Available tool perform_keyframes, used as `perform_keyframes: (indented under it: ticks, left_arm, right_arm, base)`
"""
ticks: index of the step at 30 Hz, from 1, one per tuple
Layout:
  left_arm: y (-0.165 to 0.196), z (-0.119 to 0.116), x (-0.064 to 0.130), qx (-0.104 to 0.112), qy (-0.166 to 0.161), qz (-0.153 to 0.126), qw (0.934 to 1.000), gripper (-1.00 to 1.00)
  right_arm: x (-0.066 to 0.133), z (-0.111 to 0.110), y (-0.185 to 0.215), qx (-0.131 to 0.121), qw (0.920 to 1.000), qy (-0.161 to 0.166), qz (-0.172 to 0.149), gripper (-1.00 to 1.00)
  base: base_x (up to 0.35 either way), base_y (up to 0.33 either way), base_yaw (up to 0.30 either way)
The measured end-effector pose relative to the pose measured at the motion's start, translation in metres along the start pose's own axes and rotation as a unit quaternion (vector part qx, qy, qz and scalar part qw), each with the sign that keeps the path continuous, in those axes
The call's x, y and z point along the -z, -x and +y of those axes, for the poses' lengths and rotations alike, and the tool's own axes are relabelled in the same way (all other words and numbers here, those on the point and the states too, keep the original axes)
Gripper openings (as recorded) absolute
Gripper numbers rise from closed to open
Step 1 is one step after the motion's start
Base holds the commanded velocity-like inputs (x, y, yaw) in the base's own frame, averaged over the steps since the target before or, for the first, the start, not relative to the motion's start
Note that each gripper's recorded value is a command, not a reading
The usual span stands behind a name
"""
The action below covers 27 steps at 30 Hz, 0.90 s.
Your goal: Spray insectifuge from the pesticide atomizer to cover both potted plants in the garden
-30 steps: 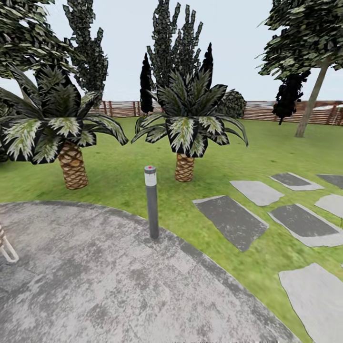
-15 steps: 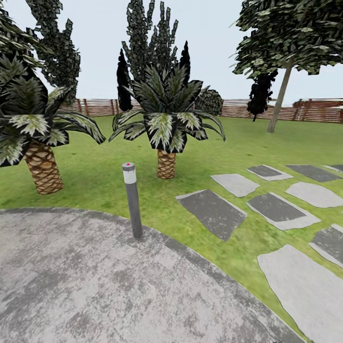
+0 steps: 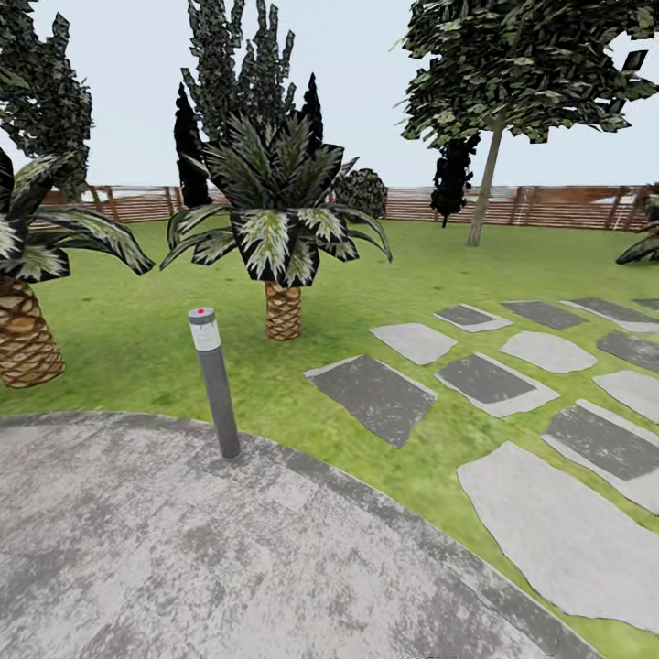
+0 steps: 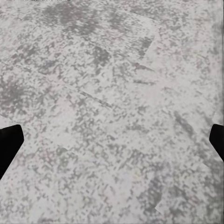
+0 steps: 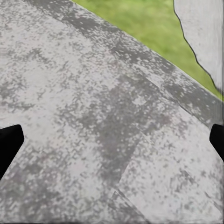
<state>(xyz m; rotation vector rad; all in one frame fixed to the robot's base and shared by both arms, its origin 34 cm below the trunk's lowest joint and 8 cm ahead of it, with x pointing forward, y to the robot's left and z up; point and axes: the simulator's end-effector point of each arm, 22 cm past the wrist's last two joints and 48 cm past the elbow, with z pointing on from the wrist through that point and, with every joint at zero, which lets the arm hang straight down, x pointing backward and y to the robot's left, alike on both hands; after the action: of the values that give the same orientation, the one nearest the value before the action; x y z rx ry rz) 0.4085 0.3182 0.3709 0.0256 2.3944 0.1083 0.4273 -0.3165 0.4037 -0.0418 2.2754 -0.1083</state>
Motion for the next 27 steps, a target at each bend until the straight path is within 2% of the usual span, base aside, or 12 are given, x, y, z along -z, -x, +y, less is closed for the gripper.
perform_keyframes:
  ticks: [27]
  left_arm:
    - [-0.053,-0.006,-0.034,-0.003,-0.001,0.008,1.0000,1.00]
  right_arm:
    - [-0.028,0.006,-0.057,0.000,1.0000,0.001,0.008,1.00]
  base:
    - [0.000,0.000,-0.274]
